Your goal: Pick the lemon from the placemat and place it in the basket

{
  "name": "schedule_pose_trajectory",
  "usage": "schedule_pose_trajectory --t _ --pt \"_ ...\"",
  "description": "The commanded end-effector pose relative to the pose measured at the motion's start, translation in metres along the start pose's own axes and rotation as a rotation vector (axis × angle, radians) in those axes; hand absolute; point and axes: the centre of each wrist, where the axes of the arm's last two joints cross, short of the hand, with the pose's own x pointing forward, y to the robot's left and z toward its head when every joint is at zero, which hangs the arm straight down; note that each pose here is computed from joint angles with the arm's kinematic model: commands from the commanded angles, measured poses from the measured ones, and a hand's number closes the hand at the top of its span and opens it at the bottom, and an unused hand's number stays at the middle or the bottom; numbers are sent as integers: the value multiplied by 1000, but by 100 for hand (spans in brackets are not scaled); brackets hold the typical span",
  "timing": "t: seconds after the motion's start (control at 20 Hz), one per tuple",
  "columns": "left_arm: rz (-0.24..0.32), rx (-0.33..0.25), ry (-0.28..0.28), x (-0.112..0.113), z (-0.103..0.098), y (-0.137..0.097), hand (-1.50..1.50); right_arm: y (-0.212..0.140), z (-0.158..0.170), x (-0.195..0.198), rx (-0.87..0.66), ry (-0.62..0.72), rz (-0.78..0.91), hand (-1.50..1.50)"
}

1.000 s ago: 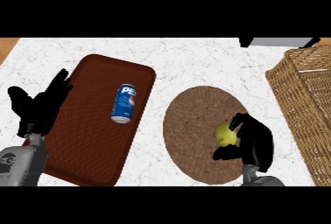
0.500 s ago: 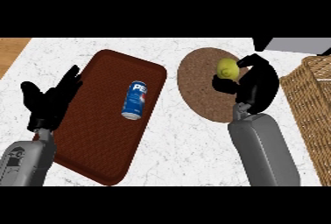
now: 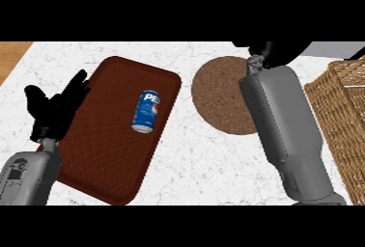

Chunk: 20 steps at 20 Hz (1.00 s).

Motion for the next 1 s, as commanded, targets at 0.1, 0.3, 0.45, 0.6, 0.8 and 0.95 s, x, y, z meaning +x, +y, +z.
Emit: schedule_pose_trajectory --t 0.1,0.3,0.45,0.6,0.8,0.95 --pt "11 22 13 -12 0 1 0 -12 -18 58 -114 187 41 150" --pt "12 42 28 -12 5 12 0 -22 -44 70 -177 229 51 150" --pt "4 38 6 -10 8 16 0 -44 -82 77 -238 245 69 150" --pt "24 28 20 -14 10 11 0 -40 -95 71 -273 266 95 150" --pt "13 59 25 -14 8 13 0 -45 -113 63 -344 322 207 150" --pt "30 71 45 -11 10 26 0 -46 -130 46 -372 353 253 150"
